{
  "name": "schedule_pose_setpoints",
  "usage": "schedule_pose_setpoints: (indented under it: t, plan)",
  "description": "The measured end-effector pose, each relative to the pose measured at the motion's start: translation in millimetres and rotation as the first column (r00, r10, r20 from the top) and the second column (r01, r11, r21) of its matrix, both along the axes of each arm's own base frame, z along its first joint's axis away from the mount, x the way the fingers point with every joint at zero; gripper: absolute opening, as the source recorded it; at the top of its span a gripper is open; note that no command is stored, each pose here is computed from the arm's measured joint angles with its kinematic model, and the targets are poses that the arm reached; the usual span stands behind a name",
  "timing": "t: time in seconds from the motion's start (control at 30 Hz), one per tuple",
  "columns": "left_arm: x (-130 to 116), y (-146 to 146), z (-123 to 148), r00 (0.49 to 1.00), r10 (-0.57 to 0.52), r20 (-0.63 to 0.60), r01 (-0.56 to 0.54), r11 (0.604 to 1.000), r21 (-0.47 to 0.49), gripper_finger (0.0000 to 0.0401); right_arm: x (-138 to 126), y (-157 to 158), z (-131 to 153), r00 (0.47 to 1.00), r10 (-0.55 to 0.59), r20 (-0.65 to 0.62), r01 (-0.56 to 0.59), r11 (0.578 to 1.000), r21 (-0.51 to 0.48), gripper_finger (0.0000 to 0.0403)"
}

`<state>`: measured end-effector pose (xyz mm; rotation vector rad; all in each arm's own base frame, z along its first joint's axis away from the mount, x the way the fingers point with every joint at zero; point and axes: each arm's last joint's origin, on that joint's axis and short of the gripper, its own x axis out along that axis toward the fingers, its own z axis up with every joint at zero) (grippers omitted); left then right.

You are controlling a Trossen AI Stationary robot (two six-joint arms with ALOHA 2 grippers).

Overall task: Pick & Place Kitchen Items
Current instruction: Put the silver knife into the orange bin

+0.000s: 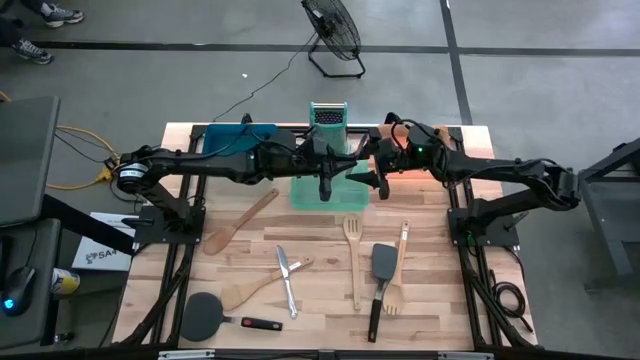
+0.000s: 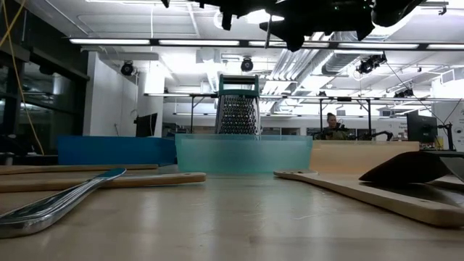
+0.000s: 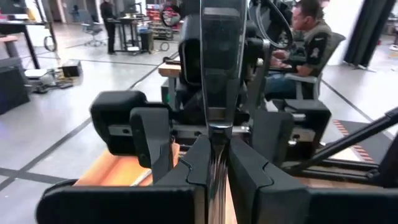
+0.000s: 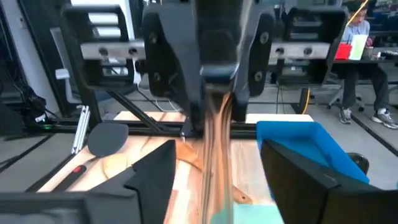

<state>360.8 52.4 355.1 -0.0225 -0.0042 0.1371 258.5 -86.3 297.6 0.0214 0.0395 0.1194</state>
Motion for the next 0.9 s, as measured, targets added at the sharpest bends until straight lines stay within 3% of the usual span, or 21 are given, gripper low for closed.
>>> schedule_pose_setpoints:
  t: [0.47,0.9]
  plan:
    - [0.0,-0.1,1.2,1.000,-0.004,0.012,0.004,1.000,0.004,0.0025,0.0,0.3,0.2,1.000,0.012,0.003,-0.012,1.000,-0.009,0.0045]
    - [0.0,-0.1,1.1,1.000,-0.004,0.013,0.004,1.000,-0.010,0.0039,-0.2,1.3,0.2,0.999,0.048,-0.001,-0.048,0.998,0.027,0.0044]
